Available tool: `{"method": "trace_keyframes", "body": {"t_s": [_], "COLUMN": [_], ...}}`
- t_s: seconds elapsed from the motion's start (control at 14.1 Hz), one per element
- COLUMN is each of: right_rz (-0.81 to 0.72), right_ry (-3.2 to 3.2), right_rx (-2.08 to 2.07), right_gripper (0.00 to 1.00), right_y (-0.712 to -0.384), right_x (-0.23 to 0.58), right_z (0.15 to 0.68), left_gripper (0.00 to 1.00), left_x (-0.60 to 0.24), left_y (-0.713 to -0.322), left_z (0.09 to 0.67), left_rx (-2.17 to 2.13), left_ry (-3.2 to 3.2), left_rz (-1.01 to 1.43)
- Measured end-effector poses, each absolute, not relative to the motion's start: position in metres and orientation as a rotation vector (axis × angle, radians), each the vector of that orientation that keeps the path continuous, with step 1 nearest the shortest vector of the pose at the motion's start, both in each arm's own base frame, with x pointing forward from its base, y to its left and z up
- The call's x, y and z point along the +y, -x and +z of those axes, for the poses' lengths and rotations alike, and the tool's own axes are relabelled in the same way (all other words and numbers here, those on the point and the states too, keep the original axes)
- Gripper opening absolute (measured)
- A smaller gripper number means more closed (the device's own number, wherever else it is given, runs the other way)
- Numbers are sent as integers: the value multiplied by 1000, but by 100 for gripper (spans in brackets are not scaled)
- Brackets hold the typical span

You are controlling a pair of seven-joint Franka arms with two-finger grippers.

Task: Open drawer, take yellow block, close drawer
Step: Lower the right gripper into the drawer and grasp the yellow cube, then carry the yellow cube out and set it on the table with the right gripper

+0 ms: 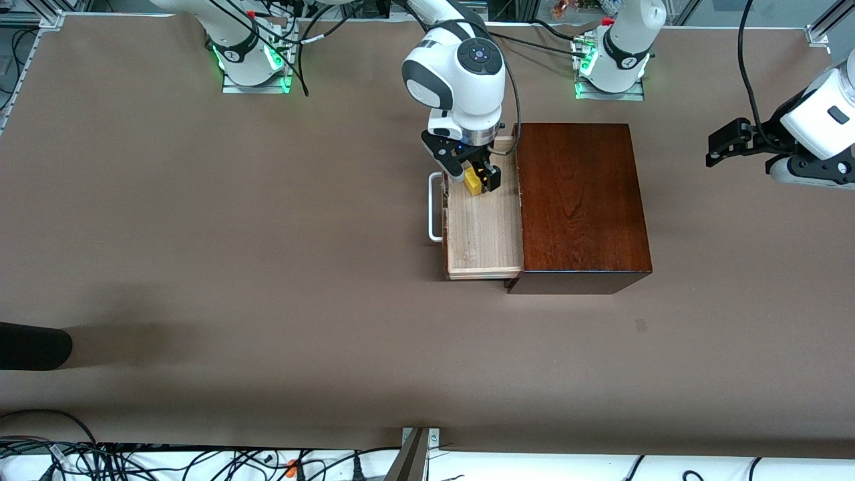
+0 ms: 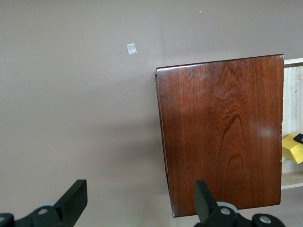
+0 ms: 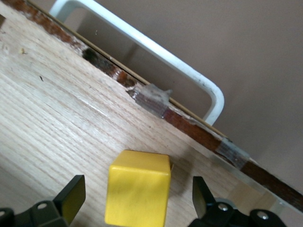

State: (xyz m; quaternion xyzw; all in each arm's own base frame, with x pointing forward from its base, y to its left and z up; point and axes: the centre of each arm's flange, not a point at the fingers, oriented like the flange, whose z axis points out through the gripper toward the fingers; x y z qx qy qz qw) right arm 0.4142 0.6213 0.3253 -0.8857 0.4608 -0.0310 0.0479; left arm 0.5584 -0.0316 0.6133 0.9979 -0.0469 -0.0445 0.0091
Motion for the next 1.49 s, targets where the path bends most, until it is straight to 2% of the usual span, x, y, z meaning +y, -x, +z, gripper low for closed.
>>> {"method": "trace_keyframes", "body": {"t_s": [0.43, 0.5, 0.64, 0.71, 0.99, 1.21, 1.49], "right_rz": [-95, -95, -95, -95, -108, -77, 29], "right_ry": [2709, 2710, 2709, 2706, 2662, 2652, 2757], "right_rx": [1403, 1402, 1401, 1400, 1395, 1365, 1214], "right_gripper": [97, 87, 60, 55, 56, 56, 56], "right_y": [-413, -413, -413, -413, -424, -448, -490], "right_x": [623, 623, 624, 624, 623, 598, 523], "right_z": [315, 313, 313, 314, 342, 397, 475], "left_gripper": [100, 100, 100, 100, 100, 100, 100], "left_x": [-32, -32, -32, -32, -32, -32, -35], "left_y": [-559, -559, -559, -559, -559, -560, -560], "left_z": [614, 614, 614, 614, 614, 615, 616], "left_rx": [-146, -146, -146, -146, -146, -146, -157], "left_ry": [-3117, -3117, -3117, -3117, -3117, -3118, -3118], "left_rz": [-127, -126, -124, -125, -124, -120, -113]}}
